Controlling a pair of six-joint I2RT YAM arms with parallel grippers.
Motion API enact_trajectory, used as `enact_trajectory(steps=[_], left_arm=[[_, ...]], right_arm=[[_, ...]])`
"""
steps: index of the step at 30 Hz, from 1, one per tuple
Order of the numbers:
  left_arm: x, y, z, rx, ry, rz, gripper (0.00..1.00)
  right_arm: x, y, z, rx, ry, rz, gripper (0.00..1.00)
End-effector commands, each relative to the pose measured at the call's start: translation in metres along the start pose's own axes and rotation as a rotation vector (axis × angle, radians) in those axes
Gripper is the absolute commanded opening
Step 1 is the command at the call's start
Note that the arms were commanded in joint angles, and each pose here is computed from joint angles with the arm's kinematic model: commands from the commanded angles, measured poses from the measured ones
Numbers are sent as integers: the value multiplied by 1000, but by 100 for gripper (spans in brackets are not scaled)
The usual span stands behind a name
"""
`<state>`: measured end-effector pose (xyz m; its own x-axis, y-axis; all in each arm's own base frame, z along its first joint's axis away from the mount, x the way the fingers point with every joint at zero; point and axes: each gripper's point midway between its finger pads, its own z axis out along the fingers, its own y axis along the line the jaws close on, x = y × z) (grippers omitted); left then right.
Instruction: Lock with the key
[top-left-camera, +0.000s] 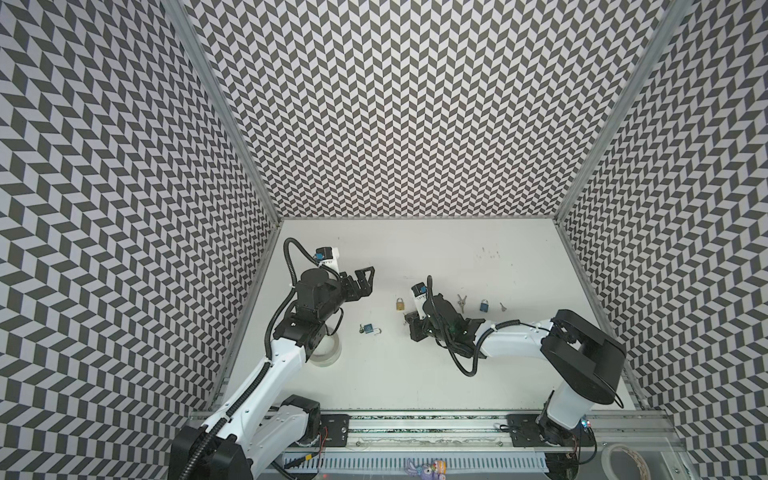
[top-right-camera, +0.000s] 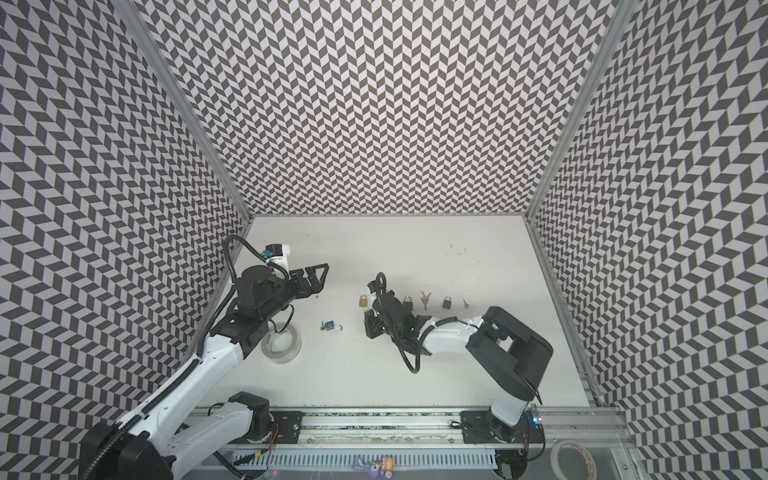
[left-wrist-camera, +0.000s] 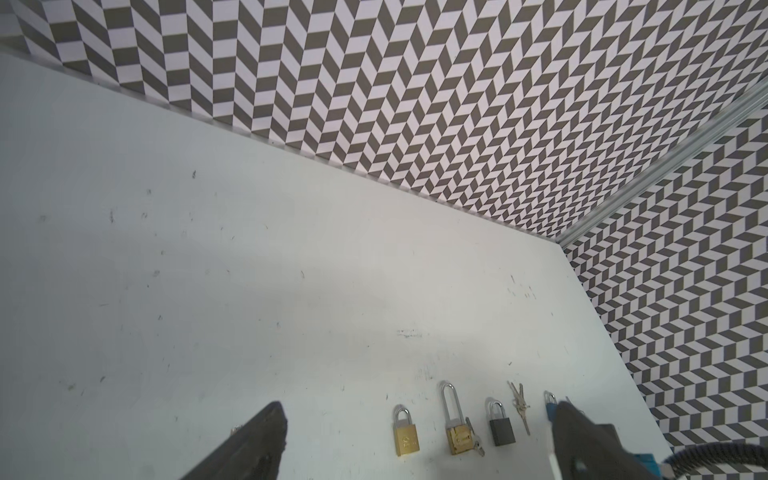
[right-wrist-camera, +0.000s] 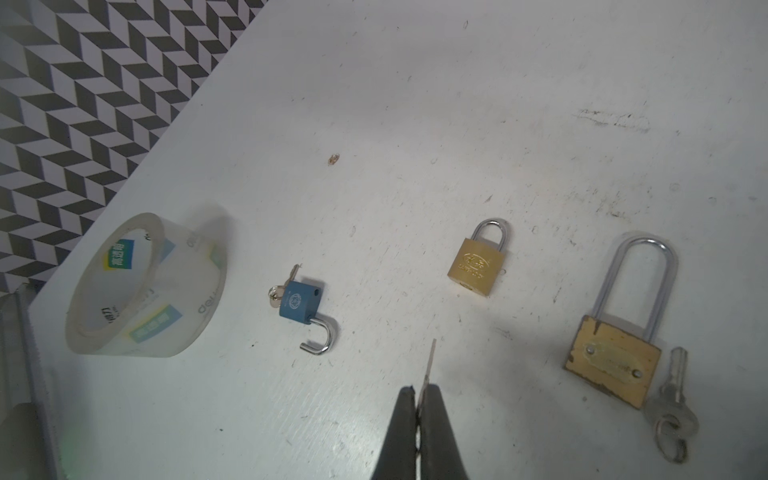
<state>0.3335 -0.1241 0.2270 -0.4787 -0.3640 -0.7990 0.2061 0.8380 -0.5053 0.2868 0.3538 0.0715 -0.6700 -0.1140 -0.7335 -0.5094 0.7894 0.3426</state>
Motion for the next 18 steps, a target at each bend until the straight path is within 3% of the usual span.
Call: enact_trajectory(steps=[1,12,18], left_arm=[[-13,-10,-3,32,-49,13,100],[0,-10,9,44,19,-16,100],[-3,-2,3,-3,-12,-26,100]], right_arm=[[-13,-11,9,35,-33,47,0],[-15,-37,29,86,-5,65,0],[-21,-41,36,92,-10,59,0]])
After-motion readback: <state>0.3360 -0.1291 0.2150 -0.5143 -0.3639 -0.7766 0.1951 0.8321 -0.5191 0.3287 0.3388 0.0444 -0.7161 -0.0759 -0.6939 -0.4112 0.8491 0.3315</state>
